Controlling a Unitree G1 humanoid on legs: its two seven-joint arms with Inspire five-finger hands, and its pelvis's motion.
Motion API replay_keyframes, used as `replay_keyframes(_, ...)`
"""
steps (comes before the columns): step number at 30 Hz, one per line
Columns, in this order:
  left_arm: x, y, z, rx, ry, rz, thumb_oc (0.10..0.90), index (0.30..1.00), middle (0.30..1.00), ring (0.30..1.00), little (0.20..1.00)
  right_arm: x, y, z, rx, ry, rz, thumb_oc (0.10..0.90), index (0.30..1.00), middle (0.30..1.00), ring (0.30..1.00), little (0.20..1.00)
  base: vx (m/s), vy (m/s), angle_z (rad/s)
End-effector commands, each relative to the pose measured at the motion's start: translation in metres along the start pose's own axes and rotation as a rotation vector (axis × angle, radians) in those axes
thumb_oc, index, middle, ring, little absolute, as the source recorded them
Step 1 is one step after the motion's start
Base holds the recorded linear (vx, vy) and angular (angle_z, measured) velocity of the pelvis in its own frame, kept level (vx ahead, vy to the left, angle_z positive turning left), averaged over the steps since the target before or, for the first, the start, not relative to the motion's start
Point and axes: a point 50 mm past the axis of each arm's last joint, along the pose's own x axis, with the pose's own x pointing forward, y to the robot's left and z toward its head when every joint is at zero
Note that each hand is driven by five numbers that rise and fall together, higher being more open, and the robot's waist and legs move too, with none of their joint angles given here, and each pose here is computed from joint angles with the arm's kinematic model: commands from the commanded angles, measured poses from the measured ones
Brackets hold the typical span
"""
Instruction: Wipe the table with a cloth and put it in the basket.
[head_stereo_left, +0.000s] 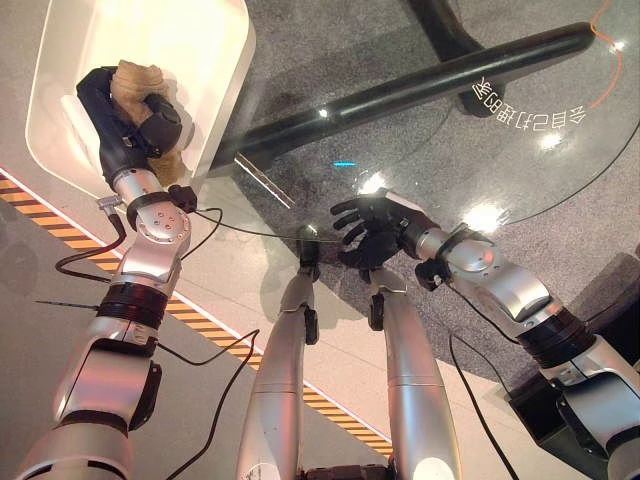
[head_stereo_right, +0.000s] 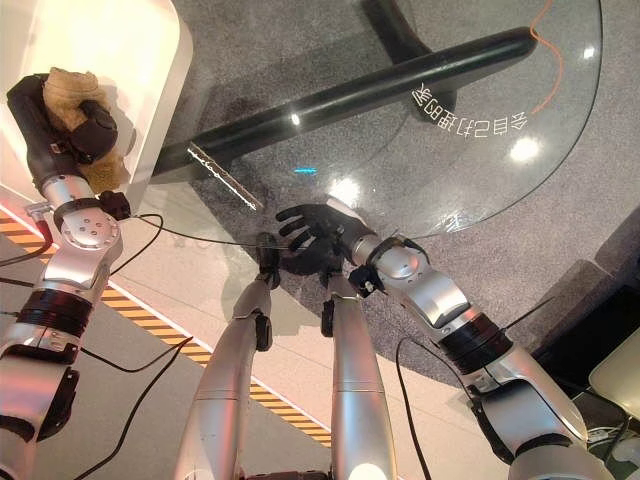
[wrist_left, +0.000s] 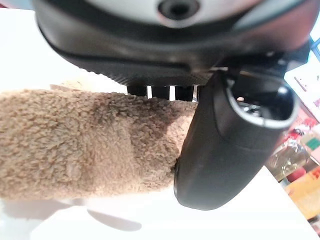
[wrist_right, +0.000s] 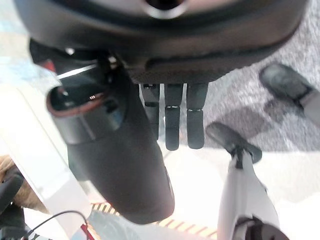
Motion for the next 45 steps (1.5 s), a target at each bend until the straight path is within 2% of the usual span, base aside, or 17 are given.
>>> replay_keyframes(1, 0.032, 0.045, 0.029, 0.048, -0.168, 0.192, 0.1, 0.3, 0.3, 0.3, 0.2, -0.005, 0.005, -0.03, 0.027, 0.101, 0.0, 0.8, 0.9, 0.9, 0.9, 0.9, 0.0, 0.0, 0.0)
replay_keyframes(10, 0.034, 0.03, 0.026, 0.071, -0.131, 0.041, 0.1, 0.3, 0.3, 0.3, 0.2, -0.003, 0.007, -0.027, 0.035, 0.077, -0.018, 0.8, 0.9, 0.9, 0.9, 0.9, 0.0, 0.0, 0.0)
replay_keyframes(11, 0.034, 0.027, 0.025, 0.071, -0.117, 0.014, 0.127, 0.324, 0.324, 0.324, 0.227, -0.003, 0.007, -0.027, 0.036, 0.074, -0.017, 0.8, 0.9, 0.9, 0.9, 0.9, 0.0, 0.0, 0.0)
replay_keyframes(12, 0.034, 0.025, 0.024, 0.067, -0.112, -0.001, 0.232, 0.413, 0.413, 0.413, 0.332, -0.002, 0.007, -0.027, 0.035, 0.072, -0.016, 0.8, 0.9, 0.9, 0.9, 0.9, 0.0, 0.0, 0.0)
replay_keyframes(13, 0.034, 0.023, 0.024, 0.066, -0.114, -0.027, 0.369, 0.531, 0.531, 0.531, 0.469, -0.002, 0.007, -0.027, 0.034, 0.07, -0.015, 0.8, 0.9, 0.9, 0.9, 0.9, 0.0, 0.0, 0.0)
replay_keyframes(14, 0.033, 0.021, 0.025, 0.077, -0.122, -0.049, 0.657, 0.778, 0.778, 0.778, 0.757, -0.003, 0.007, -0.028, 0.032, 0.068, -0.015, 0.8, 0.9, 0.9, 0.9, 0.9, 0.0, 0.0, 0.0)
replay_keyframes(15, 0.033, 0.019, 0.025, 0.075, -0.119, -0.055, 0.8, 0.9, 0.9, 0.9, 0.9, -0.003, 0.007, -0.028, 0.031, 0.066, -0.014, 0.8, 0.9, 0.9, 0.9, 0.9, 0.0, 0.0, 0.0)
replay_keyframes(30, 0.034, 0.02, 0.023, 0.037, -0.091, -0.01, 0.8, 0.9, 0.9, 0.9, 0.9, -0.003, 0.013, -0.033, 0.035, 0.053, -0.013, 0.8, 0.9, 0.9, 0.9, 0.9, 0.0, 0.0, 0.0)
replay_keyframes(36, 0.03, 0.024, 0.025, -0.066, -0.115, 0.037, 0.8, 0.9, 0.9, 0.9, 0.9, -0.004, 0.017, -0.034, 0.038, 0.045, -0.022, 0.8, 0.9, 0.9, 0.9, 0.9, -0.01, -0.03, 0.0)
replay_keyframes(45, 0.005, 0.031, 0.016, -0.152, -0.171, 0.045, 0.8, 0.9, 0.9, 0.9, 0.9, -0.015, 0.028, -0.04, 0.053, 0.033, -0.026, 0.8, 0.9, 0.9, 0.9, 0.9, -0.02, -0.061, 0.0)
